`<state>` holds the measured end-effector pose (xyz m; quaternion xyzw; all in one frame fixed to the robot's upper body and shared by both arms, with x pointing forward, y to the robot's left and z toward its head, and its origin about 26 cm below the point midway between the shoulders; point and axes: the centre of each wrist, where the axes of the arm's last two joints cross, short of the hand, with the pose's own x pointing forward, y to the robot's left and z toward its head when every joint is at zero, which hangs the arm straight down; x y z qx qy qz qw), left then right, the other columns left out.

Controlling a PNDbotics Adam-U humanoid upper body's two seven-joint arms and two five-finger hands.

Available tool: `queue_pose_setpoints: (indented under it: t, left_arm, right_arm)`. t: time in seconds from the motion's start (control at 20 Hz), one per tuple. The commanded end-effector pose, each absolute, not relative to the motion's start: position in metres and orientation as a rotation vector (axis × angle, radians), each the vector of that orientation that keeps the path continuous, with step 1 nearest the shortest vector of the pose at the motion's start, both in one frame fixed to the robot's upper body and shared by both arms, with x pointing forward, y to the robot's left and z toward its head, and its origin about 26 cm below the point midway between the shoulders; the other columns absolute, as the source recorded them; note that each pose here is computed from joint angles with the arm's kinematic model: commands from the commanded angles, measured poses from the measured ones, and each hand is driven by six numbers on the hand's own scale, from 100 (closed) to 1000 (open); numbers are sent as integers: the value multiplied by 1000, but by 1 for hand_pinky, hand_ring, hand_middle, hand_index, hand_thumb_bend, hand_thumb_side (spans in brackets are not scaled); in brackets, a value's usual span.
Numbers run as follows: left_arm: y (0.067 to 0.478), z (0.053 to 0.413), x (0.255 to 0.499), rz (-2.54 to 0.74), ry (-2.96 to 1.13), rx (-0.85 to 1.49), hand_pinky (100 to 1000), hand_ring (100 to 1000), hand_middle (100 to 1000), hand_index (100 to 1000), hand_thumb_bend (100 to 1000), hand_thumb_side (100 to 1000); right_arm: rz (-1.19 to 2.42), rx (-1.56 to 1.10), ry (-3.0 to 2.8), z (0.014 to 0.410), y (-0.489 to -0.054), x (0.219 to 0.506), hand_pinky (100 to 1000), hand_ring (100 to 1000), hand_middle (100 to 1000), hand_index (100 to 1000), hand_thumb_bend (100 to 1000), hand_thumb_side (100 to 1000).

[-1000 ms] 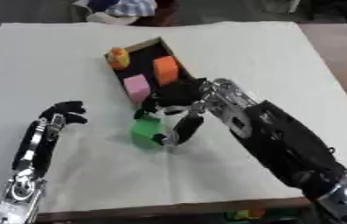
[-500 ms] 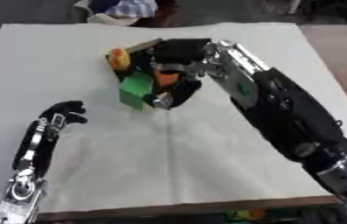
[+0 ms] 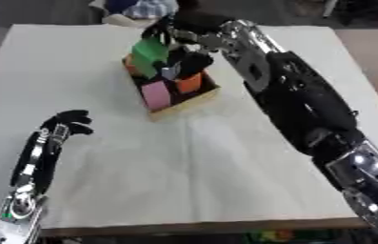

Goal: Pick up objects on the table and place them in the box.

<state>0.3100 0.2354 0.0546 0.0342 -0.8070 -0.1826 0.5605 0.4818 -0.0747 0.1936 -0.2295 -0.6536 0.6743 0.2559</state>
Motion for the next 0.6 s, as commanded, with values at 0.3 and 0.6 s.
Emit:
queue_pose_setpoints:
  t: [0.3,0.6]
  left_arm:
    - [231,65,313,-442,-1939,62,769,605,617,753,100,962]
    - [231,65,312,-442,-1937,61,769,605,616,753,100,963]
  right_arm:
    - [1613,-882,-1705,170,-76,492,764,735,792,906,108,461]
    - [1592,-957,-1662,160,-82,495,806,809,889,953,262,629]
